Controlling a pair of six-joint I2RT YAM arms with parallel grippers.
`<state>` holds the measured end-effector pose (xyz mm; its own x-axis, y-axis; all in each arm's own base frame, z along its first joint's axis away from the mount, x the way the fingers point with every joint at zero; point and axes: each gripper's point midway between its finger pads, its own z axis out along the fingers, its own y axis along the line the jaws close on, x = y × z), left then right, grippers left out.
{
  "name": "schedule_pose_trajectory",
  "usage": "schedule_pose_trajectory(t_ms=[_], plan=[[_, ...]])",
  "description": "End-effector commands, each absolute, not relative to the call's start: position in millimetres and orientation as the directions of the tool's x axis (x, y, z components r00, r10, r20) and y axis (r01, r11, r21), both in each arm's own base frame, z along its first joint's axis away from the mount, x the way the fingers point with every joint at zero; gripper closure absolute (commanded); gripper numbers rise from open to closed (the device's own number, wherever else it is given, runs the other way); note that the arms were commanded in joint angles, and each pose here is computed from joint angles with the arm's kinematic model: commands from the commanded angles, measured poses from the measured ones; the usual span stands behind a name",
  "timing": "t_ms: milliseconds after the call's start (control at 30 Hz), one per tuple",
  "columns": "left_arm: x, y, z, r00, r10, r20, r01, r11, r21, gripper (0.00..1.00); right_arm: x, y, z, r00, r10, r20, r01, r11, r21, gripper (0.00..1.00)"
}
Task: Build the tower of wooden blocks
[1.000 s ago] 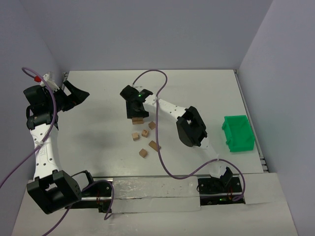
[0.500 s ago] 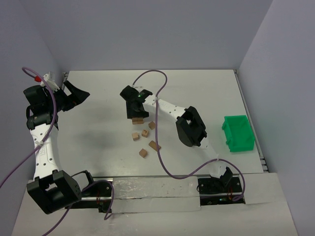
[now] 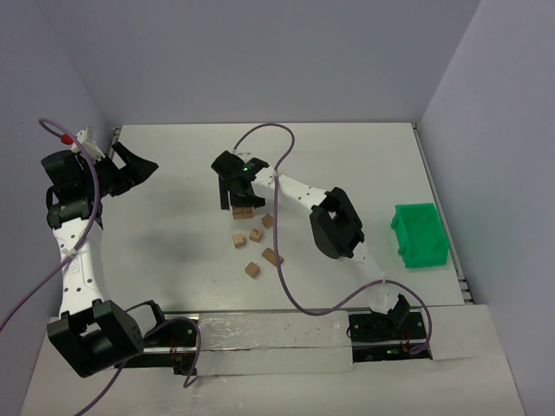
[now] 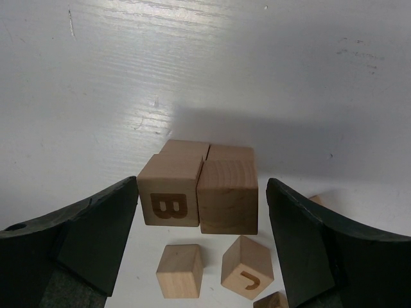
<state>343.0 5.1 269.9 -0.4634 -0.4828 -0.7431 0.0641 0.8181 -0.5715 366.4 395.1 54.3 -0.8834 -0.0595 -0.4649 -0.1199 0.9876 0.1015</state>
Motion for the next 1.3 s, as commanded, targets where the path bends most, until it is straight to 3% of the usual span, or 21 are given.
schedule_pose_trajectory(t_ms=[0,133,867,1133,1267], plan=[[348,6,281,-0.432,-0.479,-0.765,0.102,0.816,-0.568,0.01,369,402,54,-0.873,-0.050,-0.485,-0.117,0.987,0.109,0.11],[347,5,281,-0.431,-0.477,-0.766,0.103,0.817,-0.567,0.01,367,403,54,-0.875,-0.049,-0.481,-0.118,0.987,0.113,0.01],[334,1,296,-0.416,-0.420,-0.807,0.149,0.844,-0.516,0.01,302,375,92,-0.885,-0.111,-0.453,-0.196,0.970,0.145,0.00],[319,-14,307,-0.390,-0.353,-0.850,0.260,0.844,-0.470,0.01,243,397,144,-0.784,-0.335,-0.522,-0.486,0.855,0.180,0.00],[307,-19,309,-0.352,-0.227,-0.908,0.347,0.870,-0.351,0.01,232,392,188,-0.689,-0.432,-0.582,-0.635,0.747,0.198,0.00]])
